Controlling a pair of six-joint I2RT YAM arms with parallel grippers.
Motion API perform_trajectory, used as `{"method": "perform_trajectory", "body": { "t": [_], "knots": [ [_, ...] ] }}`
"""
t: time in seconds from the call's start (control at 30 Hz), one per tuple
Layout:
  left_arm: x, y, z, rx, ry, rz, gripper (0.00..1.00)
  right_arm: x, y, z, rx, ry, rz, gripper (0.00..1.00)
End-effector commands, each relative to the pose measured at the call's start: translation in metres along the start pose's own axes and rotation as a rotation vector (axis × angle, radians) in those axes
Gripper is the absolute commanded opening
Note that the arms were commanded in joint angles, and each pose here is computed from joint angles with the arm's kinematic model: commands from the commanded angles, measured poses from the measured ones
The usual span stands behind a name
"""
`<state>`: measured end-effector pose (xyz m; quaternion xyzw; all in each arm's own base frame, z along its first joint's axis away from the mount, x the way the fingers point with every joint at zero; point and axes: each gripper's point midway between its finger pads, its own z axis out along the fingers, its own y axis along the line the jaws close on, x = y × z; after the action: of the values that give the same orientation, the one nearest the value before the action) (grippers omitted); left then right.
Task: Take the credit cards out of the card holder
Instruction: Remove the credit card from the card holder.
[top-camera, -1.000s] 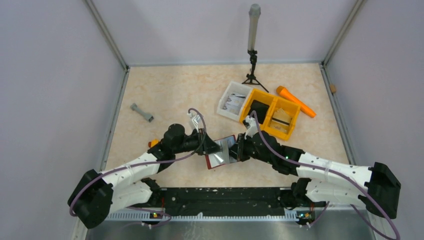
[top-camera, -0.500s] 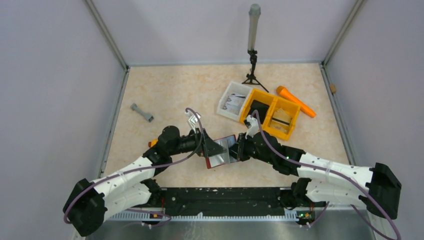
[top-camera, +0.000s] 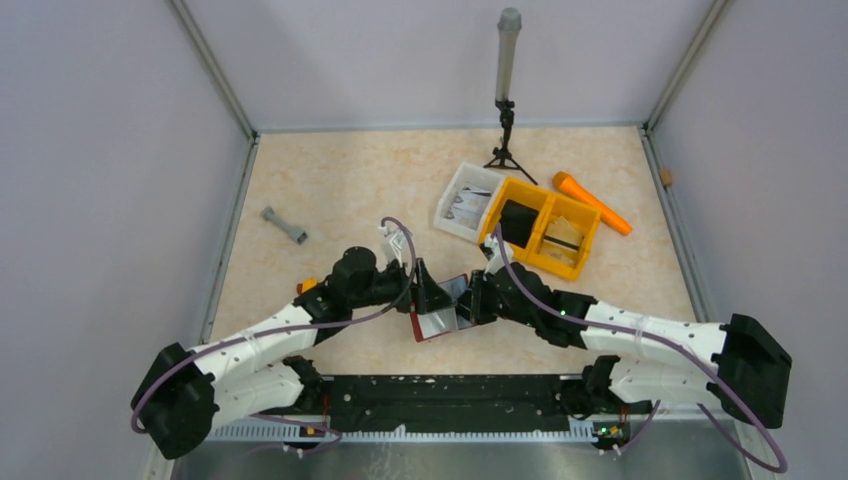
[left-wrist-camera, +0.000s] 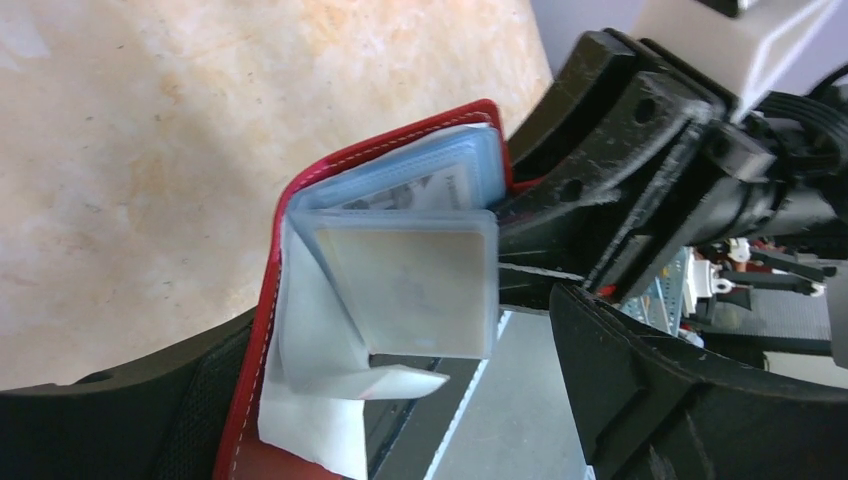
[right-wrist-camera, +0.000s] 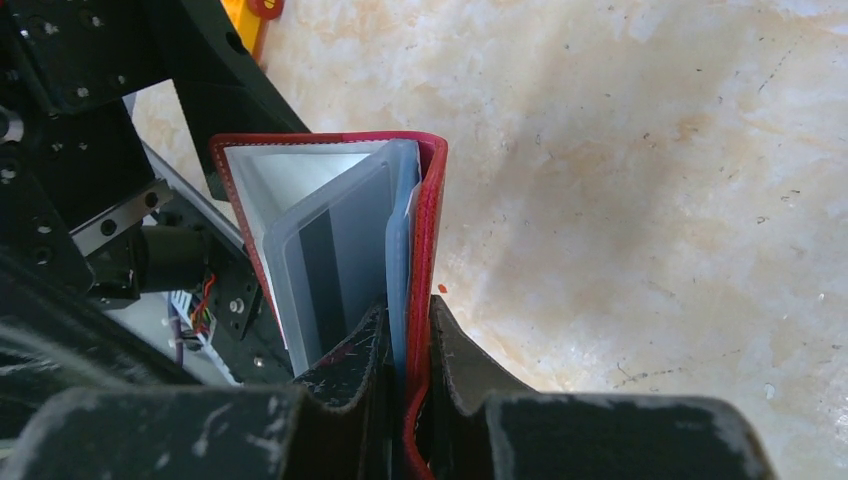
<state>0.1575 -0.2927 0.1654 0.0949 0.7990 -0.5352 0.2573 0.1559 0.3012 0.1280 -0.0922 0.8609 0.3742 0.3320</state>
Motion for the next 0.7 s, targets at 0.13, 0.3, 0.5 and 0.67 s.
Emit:
{"method": "perform_trajectory", "body": {
  "t": [0.13,0.3,0.5,0.67],
  "knots": [
    [-0.006,0.020,0.009,-0.129,0.008,0.005,0.93,-0.026,0.023,-0.001,-0.067,-0.078,0.006,0.00],
    [-0.004,0.015,0.011,-0.095,0.019,0.001,0.83,-0.024,0.021,-0.004,-0.067,-0.081,0.010,0.00],
    [-0.003,0.004,0.005,-0.042,0.010,0.011,0.63,-0.021,0.018,-0.006,-0.070,-0.083,0.029,0.00],
    [-0.002,0.003,0.000,-0.041,-0.006,0.014,0.55,-0.022,0.025,-0.011,-0.133,-0.106,0.051,0.08]
  ]
}}
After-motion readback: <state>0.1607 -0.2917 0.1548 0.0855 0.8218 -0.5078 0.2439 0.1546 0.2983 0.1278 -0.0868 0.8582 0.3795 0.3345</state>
